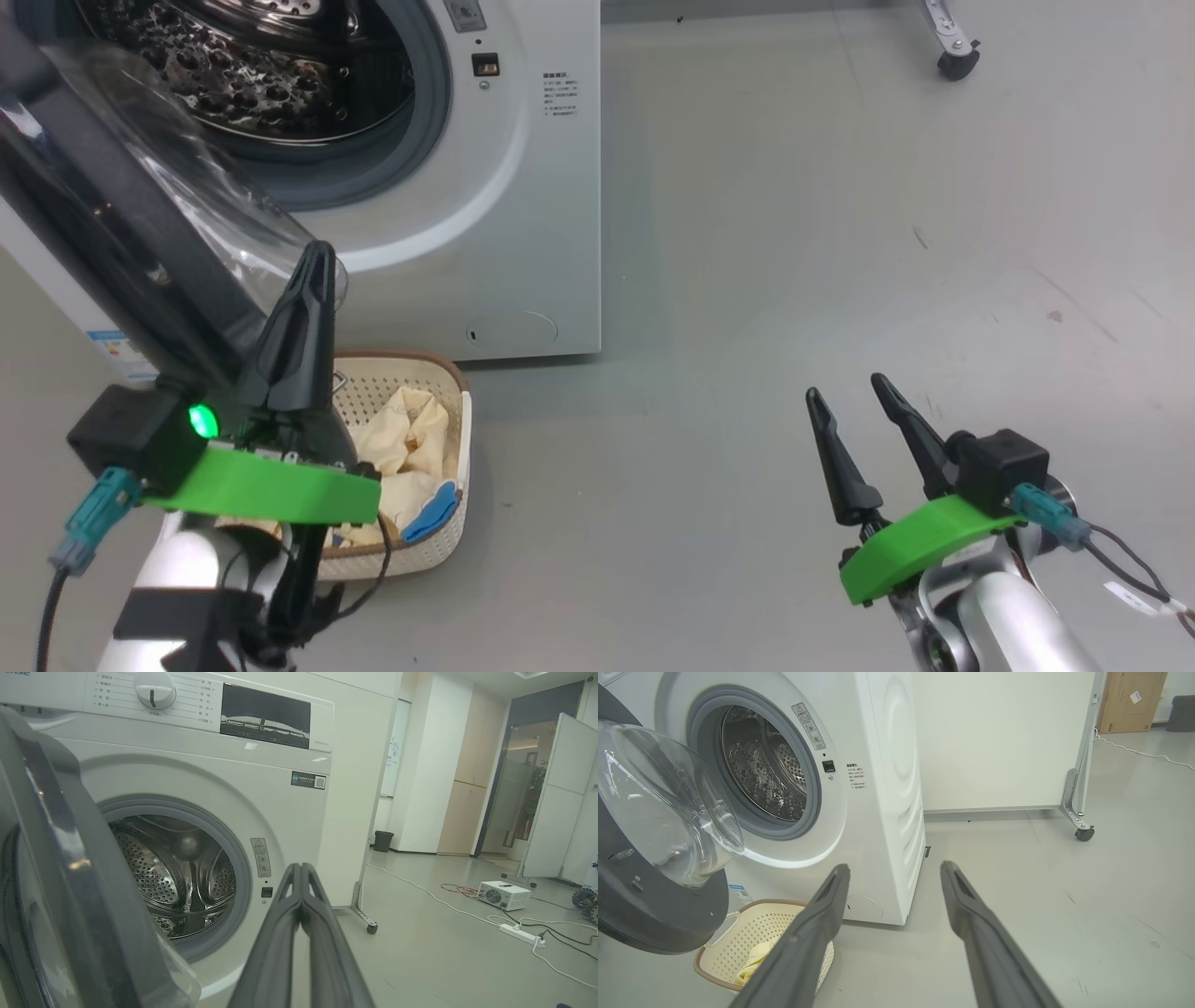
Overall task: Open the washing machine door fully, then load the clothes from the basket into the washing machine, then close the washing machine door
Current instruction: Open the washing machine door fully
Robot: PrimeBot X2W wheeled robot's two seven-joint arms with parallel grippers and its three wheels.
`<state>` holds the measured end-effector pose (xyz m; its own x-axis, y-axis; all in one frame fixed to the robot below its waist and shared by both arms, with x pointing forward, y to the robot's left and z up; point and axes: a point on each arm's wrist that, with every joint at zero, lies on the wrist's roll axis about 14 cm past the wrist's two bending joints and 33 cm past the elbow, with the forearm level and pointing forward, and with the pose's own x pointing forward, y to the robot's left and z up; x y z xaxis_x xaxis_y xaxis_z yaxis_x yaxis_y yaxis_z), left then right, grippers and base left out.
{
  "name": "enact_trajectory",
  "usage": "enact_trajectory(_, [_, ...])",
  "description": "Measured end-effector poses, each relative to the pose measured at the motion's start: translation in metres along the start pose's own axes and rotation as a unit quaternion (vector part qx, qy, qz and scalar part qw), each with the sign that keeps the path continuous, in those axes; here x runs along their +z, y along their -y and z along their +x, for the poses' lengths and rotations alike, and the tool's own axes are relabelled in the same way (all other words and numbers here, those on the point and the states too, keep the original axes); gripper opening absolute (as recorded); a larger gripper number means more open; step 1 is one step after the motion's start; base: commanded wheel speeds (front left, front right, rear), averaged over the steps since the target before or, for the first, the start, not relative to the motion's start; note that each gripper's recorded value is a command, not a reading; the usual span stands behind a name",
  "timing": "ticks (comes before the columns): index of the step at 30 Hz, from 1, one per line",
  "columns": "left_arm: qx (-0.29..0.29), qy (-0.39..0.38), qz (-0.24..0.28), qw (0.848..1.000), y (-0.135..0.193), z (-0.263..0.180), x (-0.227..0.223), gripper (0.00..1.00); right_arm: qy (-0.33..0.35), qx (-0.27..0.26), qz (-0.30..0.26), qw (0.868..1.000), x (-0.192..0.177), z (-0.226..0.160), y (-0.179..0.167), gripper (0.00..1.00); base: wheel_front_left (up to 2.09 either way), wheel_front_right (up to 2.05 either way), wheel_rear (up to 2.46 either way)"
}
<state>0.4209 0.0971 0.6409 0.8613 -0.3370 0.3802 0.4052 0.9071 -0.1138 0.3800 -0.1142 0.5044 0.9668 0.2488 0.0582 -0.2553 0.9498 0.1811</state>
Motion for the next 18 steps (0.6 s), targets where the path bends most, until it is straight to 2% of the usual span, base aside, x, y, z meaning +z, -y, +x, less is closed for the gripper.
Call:
enact_trajectory(11, [0.004, -0.088, -0.049, 0.995, 0.002, -0.007, -0.055, 0.0, -0.005, -0.007, 0.002, 1.0, -0.005, -0.001, 0.004, 1.0, 0.0, 0.0, 0.0])
enact_trajectory(18, [0.01, -0.133, -0.06, 0.989, 0.001, -0.016, -0.084, 0.0, -0.01, -0.01, 0.003, 1.0, -0.008, -0.001, 0.006, 1.0, 0.0, 0.0, 0.0])
